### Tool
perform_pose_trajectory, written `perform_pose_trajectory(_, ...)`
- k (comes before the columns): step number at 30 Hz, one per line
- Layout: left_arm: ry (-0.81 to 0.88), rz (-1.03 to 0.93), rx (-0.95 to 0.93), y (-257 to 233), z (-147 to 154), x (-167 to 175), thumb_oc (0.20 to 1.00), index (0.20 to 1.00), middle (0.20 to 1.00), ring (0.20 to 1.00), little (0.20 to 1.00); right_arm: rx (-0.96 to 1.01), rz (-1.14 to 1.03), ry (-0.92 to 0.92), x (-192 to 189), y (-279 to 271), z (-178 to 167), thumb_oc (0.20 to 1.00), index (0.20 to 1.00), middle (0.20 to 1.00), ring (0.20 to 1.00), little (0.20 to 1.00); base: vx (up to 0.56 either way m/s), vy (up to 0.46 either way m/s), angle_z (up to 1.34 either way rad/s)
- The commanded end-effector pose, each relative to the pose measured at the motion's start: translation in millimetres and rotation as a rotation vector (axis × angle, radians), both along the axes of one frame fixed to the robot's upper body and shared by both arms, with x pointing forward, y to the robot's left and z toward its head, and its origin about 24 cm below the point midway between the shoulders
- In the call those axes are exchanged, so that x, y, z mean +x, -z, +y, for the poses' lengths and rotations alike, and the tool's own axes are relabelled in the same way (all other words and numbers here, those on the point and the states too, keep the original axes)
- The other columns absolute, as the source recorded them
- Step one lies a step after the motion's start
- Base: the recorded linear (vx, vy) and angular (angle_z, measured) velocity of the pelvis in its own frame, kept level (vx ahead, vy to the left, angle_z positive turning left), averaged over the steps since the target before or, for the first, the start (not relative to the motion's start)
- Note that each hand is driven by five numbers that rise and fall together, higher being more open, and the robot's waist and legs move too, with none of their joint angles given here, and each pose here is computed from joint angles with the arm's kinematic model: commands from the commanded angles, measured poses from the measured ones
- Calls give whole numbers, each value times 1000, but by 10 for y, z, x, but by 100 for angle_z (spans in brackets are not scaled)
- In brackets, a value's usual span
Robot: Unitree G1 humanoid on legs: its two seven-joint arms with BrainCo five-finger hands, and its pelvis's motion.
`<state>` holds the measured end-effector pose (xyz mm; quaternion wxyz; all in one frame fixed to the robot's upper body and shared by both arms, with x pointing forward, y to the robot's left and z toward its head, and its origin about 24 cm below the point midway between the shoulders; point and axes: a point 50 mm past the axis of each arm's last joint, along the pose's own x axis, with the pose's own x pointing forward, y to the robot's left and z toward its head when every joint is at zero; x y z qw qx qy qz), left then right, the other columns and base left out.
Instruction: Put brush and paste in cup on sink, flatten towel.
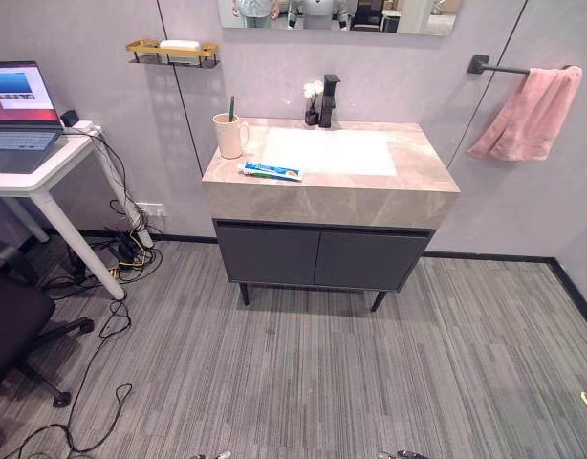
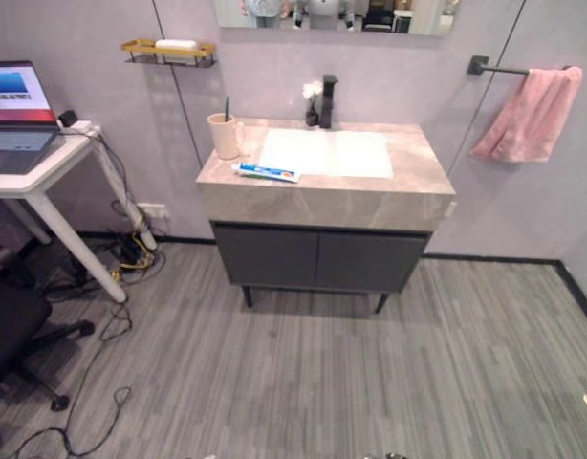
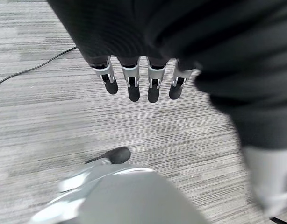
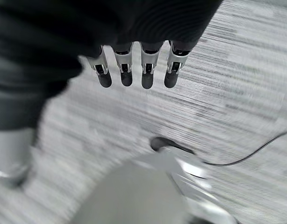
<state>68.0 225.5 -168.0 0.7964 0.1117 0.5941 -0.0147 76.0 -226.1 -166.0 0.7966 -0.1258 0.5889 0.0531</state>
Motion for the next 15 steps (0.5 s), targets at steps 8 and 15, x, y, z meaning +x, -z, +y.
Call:
perform_pose_trajectory(8, 31, -29, 37, -41, 66, 183, 1000, 1000, 1000, 1000, 1000, -10, -29, -73, 182, -33, 1, 1000, 1000, 1000, 1000, 1000, -1, -1, -1)
perform_pose_trajectory(15, 82, -33, 81, -57, 93, 235, 1000, 1000, 1000, 1000, 1000, -52, -27, -156, 203, -27, 48, 1000, 1000, 1000, 1000, 1000, 2, -4, -6)
